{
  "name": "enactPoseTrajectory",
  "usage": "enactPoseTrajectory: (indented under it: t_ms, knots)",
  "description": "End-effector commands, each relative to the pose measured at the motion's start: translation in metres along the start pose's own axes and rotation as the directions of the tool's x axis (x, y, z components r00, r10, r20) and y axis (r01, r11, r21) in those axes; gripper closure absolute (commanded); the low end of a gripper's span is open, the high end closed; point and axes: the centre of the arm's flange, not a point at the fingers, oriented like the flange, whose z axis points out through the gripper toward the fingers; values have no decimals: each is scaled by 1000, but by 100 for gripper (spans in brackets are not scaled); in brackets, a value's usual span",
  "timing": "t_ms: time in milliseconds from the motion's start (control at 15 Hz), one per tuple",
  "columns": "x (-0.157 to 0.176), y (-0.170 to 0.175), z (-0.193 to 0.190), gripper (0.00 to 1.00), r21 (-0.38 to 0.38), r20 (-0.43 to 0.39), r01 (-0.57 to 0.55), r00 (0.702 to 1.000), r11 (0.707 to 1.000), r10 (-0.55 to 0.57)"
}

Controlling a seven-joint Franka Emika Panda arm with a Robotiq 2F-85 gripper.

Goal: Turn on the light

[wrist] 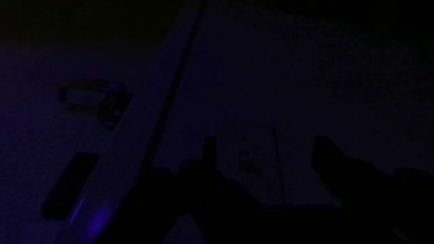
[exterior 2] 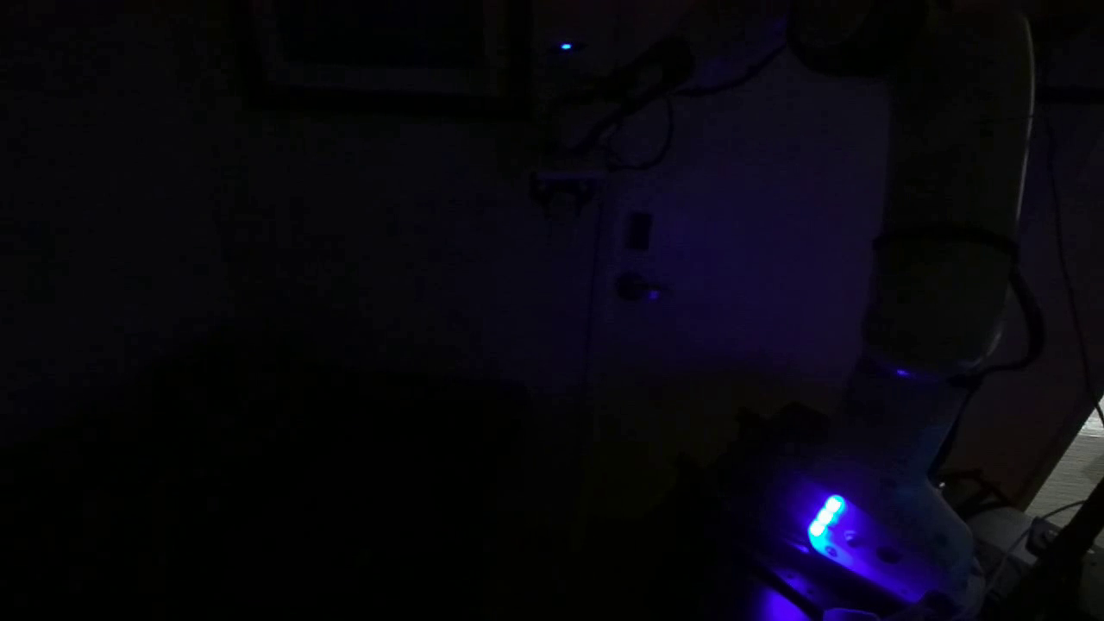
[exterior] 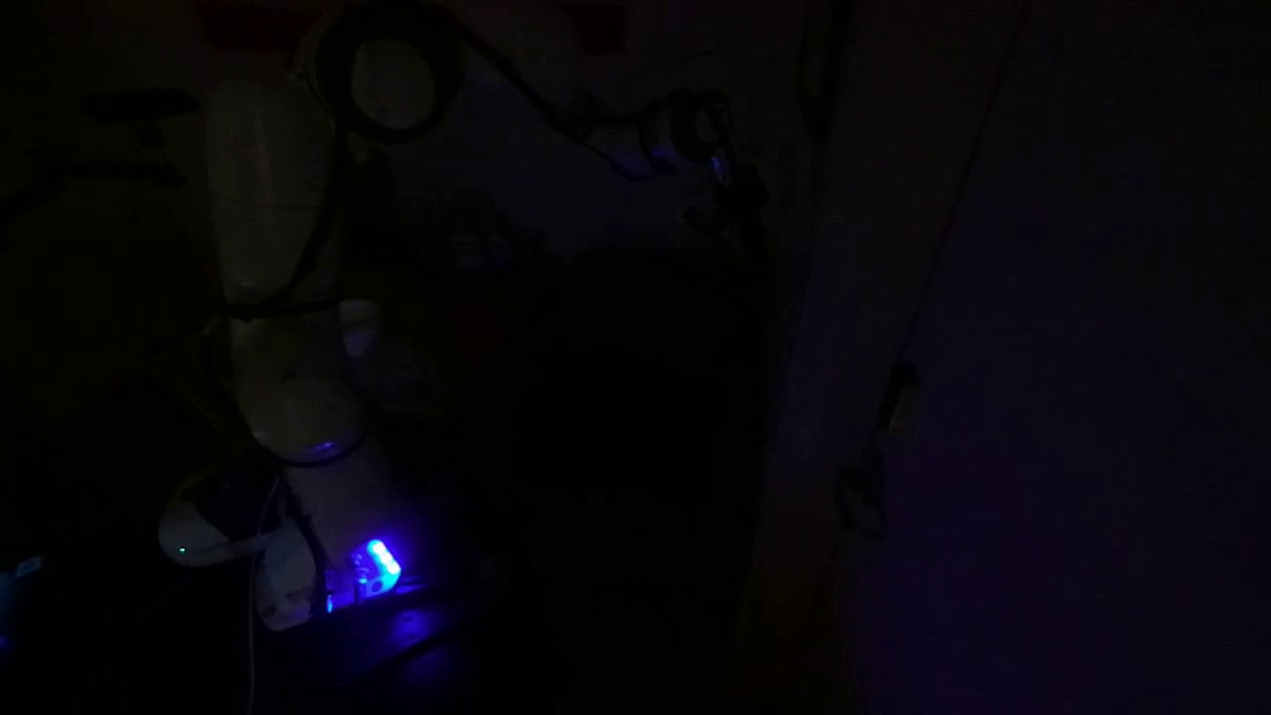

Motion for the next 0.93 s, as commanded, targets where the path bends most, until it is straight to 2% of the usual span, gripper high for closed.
enactPoseTrajectory:
  t_ms: [0, 333, 400, 867]
  knots:
    - [9, -3, -1, 58, 15, -26, -41, 999, 999, 42]
    - [15, -1, 5, 95, 24, -38, -62, 997, 998, 62]
    - [17, 1, 8, 99, 23, -40, -66, 997, 998, 67]
    - [29, 16, 30, 100, 12, -41, -135, 990, 991, 136]
